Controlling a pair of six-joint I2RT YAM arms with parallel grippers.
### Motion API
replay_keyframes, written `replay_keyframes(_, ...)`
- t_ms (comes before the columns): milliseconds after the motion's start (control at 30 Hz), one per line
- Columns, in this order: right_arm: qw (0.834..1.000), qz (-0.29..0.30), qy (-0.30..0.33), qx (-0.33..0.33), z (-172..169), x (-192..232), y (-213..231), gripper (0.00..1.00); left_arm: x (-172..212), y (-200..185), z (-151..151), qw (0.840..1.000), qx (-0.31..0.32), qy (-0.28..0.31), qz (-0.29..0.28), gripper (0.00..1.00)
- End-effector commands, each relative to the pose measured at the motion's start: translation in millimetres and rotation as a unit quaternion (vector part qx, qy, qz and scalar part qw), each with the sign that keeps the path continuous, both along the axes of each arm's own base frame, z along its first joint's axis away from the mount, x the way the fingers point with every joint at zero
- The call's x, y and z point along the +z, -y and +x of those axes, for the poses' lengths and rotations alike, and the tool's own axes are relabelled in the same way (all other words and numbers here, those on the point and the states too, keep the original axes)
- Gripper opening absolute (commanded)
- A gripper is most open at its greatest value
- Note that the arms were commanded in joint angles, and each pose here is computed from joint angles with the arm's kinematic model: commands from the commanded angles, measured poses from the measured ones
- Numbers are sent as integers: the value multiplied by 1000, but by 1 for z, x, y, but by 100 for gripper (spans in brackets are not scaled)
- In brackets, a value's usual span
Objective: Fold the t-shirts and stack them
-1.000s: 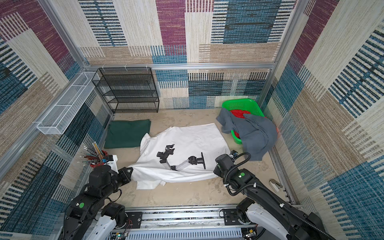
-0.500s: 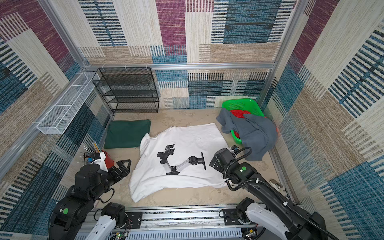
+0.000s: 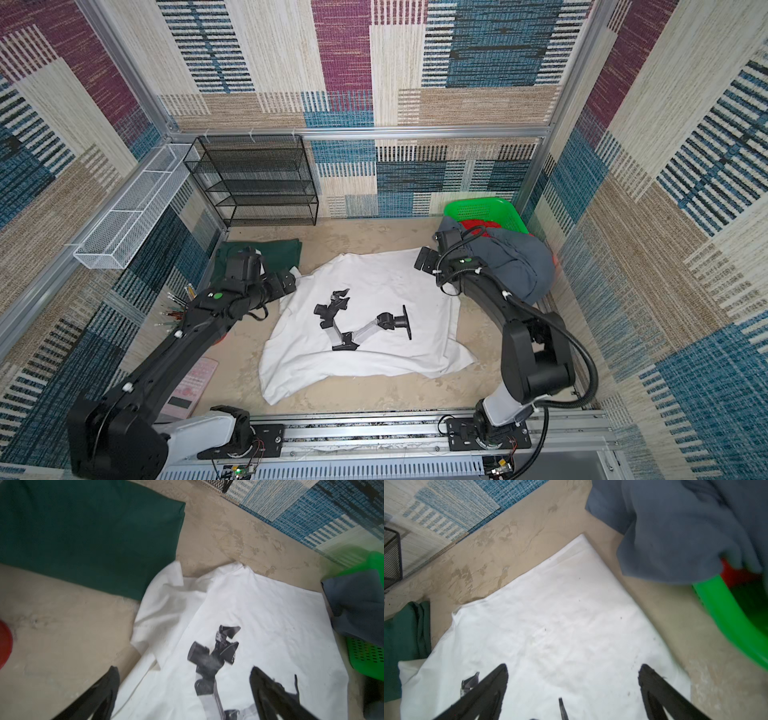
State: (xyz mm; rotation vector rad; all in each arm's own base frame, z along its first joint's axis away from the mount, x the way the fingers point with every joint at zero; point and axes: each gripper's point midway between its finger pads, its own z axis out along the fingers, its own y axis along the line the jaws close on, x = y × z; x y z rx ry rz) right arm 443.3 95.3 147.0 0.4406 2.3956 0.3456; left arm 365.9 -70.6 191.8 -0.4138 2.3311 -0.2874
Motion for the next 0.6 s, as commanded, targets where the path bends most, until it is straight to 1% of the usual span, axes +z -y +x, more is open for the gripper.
replay_keyframes(0,999,-4,17,49,37,-5,-6,99,18,13,46,998,-42,43,15,99)
replay_keyframes(67,999,-10,10,42,56,-18,1,99,15,23,66,998,-54,42,0,99)
replay_keyframes(100,999,-2,4,46,65,-26,2,100,12,29,76,997,-61,40,-7,98)
replay_keyframes(167,998,12,-1,70,81,-37,-5,93,6,39,90,996,-77,30,-19,98)
replay_keyframes(233,995,19,-4,100,94,-46,-16,88,-2,47,99,995,-94,20,-27,99)
replay_keyframes(267,994,22,-10,105,97,-52,-18,87,-7,48,102,995,-95,15,-26,99)
replay_keyframes(333,995,9,-19,95,107,-62,-14,85,-19,46,108,996,-92,4,-13,98)
replay_keyframes(467,997,-41,-36,54,121,-81,6,82,-36,37,119,996,-84,-14,20,98)
replay_keyframes(567,995,-66,-52,48,128,-95,13,79,-47,36,126,996,-84,-30,25,98)
